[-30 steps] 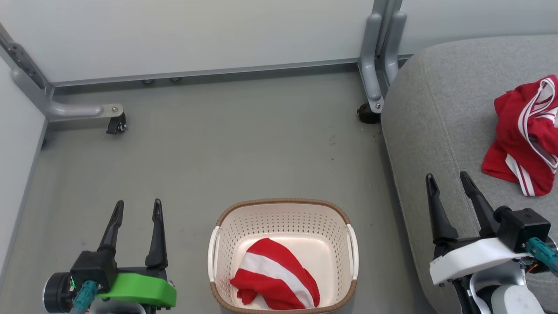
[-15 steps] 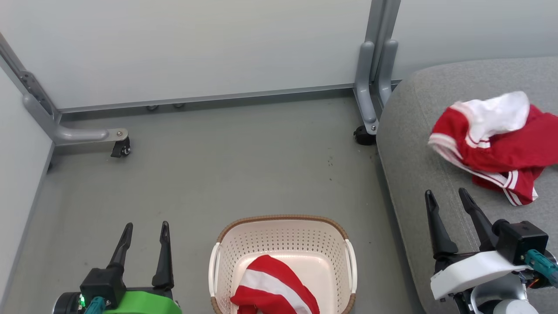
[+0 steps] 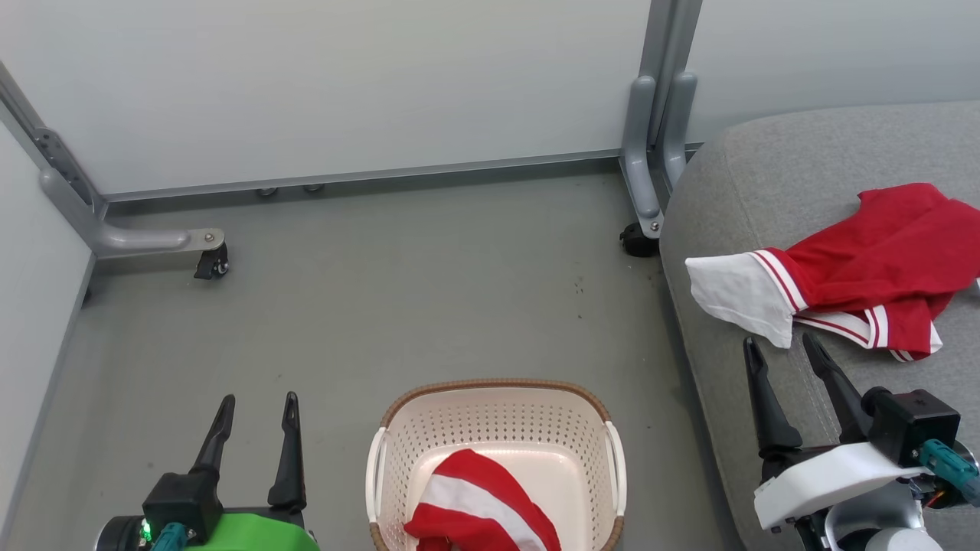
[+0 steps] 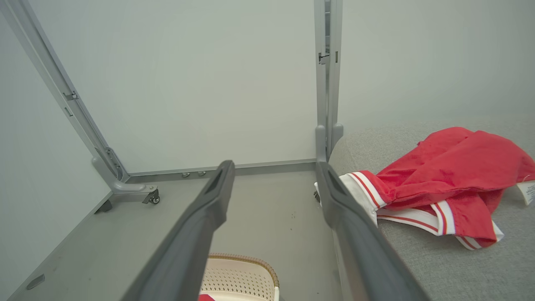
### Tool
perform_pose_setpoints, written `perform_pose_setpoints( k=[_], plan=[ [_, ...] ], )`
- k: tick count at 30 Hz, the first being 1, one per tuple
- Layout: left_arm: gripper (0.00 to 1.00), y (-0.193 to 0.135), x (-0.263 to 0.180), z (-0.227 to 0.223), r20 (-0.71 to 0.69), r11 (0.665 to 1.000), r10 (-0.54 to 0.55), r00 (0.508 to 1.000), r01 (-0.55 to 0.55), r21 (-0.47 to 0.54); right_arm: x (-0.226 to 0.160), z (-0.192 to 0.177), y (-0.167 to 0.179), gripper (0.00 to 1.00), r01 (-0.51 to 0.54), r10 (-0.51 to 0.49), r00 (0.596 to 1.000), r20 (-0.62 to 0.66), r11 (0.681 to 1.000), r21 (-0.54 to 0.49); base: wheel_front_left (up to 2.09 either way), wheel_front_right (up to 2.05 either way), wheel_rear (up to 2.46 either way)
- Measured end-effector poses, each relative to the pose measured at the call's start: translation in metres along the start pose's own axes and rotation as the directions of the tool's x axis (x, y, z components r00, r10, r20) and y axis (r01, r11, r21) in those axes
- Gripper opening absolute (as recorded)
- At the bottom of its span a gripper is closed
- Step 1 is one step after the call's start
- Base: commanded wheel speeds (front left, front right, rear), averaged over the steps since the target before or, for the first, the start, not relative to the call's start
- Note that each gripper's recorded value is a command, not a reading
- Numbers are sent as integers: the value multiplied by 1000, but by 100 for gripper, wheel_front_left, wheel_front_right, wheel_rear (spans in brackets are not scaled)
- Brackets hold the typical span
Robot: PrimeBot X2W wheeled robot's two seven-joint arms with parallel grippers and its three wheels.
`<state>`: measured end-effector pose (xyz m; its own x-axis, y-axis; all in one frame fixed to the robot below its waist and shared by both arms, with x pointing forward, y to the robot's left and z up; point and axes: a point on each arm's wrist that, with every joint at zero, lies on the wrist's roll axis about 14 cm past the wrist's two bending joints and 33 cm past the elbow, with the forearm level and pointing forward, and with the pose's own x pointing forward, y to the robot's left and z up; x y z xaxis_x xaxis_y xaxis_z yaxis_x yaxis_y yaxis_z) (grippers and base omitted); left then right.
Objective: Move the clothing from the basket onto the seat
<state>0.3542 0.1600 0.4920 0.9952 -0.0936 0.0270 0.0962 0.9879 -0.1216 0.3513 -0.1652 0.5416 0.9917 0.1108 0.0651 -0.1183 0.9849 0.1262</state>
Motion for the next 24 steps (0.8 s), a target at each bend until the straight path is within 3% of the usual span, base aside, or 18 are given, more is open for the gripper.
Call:
perform_pose_setpoints(
  k=[11,18,24],
  plan=[
    [100,-2,1,-4,-12,1000,-5,1000,6,17,2,-2,0,100,-2,2,1000,-8,1000,1,0,0,0],
    [100,-42,36,-8,-21,988,-147,989,148,35,24,4,1,100,-14,14,1000,14,1000,-6,0,0,0],
    [100,-88,66,-47,-134,950,-304,943,311,35,57,6,7,100,-44,45,998,37,999,-19,0,0,0]
  ],
)
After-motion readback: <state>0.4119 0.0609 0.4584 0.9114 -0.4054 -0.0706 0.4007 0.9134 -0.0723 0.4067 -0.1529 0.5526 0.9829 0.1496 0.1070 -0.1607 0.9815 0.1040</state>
